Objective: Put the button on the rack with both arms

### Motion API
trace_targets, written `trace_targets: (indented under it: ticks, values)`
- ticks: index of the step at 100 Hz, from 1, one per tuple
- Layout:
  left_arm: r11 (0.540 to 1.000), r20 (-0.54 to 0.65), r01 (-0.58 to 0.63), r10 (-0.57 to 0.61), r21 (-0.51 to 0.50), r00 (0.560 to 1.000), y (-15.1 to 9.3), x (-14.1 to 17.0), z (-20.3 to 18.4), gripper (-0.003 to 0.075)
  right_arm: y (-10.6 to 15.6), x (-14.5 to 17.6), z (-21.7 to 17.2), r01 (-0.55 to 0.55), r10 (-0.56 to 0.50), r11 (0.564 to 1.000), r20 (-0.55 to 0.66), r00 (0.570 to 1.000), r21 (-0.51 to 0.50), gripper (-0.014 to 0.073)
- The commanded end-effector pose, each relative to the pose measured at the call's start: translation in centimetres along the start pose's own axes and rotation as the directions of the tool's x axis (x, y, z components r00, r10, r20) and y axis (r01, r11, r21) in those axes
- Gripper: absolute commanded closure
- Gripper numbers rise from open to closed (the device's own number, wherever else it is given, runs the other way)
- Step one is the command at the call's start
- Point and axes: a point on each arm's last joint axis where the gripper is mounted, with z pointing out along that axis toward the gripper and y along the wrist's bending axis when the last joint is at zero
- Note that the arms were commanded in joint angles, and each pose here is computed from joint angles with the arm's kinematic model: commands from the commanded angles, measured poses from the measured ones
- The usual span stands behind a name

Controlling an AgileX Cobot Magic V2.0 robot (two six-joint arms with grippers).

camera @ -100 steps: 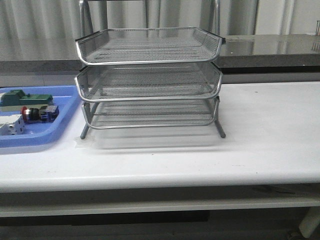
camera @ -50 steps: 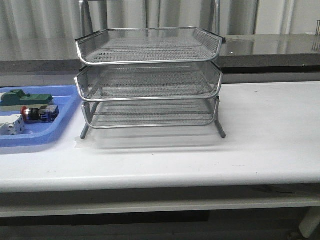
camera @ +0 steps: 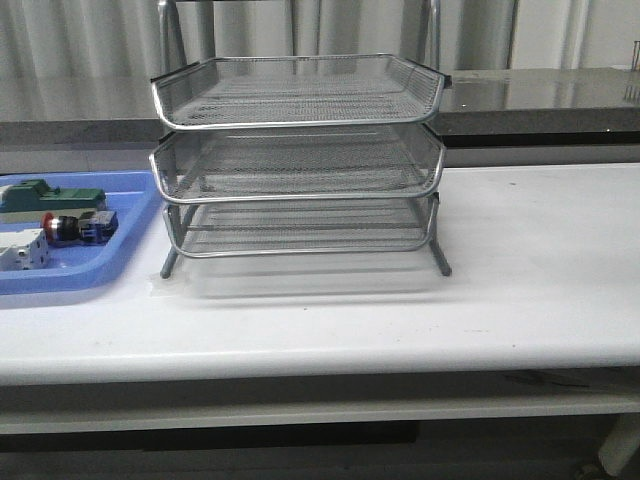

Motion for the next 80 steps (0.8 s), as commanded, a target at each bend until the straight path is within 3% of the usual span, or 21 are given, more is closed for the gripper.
trace_targets:
  ticks: [1, 43, 80]
  values:
    - [1.0, 0.063, 0.017, -0.017, 0.001, 0.998, 0.0, 0.9, -0.1, 0.0741, 0.7, -1.9, 0.6, -0.056, 0.06, 0.998, 0.097, 0.993, -0.042, 0.0233]
    - [1.0, 0.063, 0.017, -0.017, 0.001, 0.998, 0.0, 0.9, -0.1, 0.0741, -1.0, -2.5, 8.1, -0.22, 0.219, 0.975, -0.011, 0.976, -0.035, 0.0233]
    - [1.0, 0.063, 0.017, -0.017, 0.001, 0.998, 0.0, 0.9, -0.1, 0.0741, 0.0, -4.5, 13.2, -0.246, 0.233, 0.953, -0.089, 0.968, -0.178, 0.0233]
